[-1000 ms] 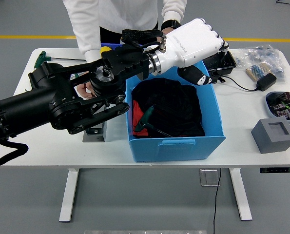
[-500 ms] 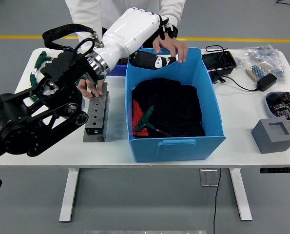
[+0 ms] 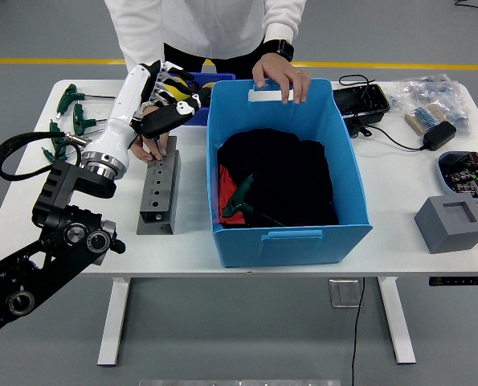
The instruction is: Lift tool from toolbox,place it in box,lift tool from toolbox,place it in box
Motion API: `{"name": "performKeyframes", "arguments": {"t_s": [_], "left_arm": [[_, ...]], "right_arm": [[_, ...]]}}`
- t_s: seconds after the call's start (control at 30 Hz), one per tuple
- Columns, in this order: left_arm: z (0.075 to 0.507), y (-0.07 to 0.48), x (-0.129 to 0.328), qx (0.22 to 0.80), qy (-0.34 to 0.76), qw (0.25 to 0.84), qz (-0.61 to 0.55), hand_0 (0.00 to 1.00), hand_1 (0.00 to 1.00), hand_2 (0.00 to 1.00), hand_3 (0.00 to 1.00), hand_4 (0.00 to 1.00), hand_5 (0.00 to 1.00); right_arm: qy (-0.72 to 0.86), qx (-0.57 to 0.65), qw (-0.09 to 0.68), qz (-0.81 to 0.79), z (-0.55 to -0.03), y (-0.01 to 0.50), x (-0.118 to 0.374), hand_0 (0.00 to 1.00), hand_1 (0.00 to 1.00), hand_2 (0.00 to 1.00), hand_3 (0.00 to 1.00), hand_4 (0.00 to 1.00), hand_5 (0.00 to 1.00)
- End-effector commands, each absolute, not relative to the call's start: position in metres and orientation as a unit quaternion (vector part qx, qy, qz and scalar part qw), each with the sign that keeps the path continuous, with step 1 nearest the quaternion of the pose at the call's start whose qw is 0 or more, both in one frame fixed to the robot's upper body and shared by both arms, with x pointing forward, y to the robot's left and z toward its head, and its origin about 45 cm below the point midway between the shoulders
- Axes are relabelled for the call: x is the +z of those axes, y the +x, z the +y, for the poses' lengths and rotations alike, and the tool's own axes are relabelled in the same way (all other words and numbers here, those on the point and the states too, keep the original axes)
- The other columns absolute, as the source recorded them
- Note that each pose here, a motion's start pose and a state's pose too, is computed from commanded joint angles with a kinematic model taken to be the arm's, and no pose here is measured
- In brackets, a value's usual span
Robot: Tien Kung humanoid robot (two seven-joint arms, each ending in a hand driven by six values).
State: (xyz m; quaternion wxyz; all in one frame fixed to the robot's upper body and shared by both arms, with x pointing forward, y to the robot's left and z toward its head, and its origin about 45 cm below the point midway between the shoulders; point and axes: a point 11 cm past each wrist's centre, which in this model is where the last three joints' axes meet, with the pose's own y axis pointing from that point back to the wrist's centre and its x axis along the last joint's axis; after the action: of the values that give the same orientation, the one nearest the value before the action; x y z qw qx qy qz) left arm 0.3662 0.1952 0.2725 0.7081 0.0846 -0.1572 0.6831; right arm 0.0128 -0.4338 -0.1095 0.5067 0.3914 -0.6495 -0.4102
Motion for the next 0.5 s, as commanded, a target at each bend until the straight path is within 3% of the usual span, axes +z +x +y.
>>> {"name": "performKeyframes", "arguments": {"t_s": [0.07,0.1,0.27,0.3,0.47,0.5], "left_arm": [[0.193,0.359,0.26,0.684,0.064,0.718,-0.114,0.231,0.36,0.504,0.576,0.699,0.429],[0.192,0.355,0.254,0.685,0.052,0.721,-0.092,0.287,0.448,0.582,0.601,0.698,0.463],[0.189,0.346,0.235,0.689,0.002,0.725,-0.006,0.287,0.448,0.582,0.601,0.698,0.463],[0.189,0.345,0.232,0.69,-0.009,0.723,0.009,0.33,0.491,0.691,0.836,0.742,0.624],[0.193,0.344,0.215,0.701,-0.046,0.706,0.086,0.33,0.491,0.691,0.836,0.742,0.624],[0.194,0.343,0.211,0.704,-0.052,0.701,0.101,0.389,0.505,0.749,0.914,0.76,0.741]], "right_arm": [[0.391,-0.411,0.507,-0.649,-0.433,0.012,-0.11,0.685,0.662,0.728,0.57,0.779,0.694],[0.392,-0.411,0.507,-0.648,-0.433,0.012,-0.11,0.683,0.661,0.728,0.57,0.778,0.694],[0.393,-0.412,0.509,-0.646,-0.431,0.011,-0.11,0.683,0.661,0.728,0.57,0.778,0.694],[0.393,-0.412,0.51,-0.645,-0.431,0.011,-0.111,0.68,0.658,0.727,0.568,0.775,0.695],[0.395,-0.411,0.511,-0.644,-0.431,0.01,-0.111,0.68,0.658,0.727,0.568,0.775,0.695],[0.395,-0.411,0.511,-0.643,-0.43,0.01,-0.111,0.681,0.659,0.725,0.567,0.772,0.695]]}}
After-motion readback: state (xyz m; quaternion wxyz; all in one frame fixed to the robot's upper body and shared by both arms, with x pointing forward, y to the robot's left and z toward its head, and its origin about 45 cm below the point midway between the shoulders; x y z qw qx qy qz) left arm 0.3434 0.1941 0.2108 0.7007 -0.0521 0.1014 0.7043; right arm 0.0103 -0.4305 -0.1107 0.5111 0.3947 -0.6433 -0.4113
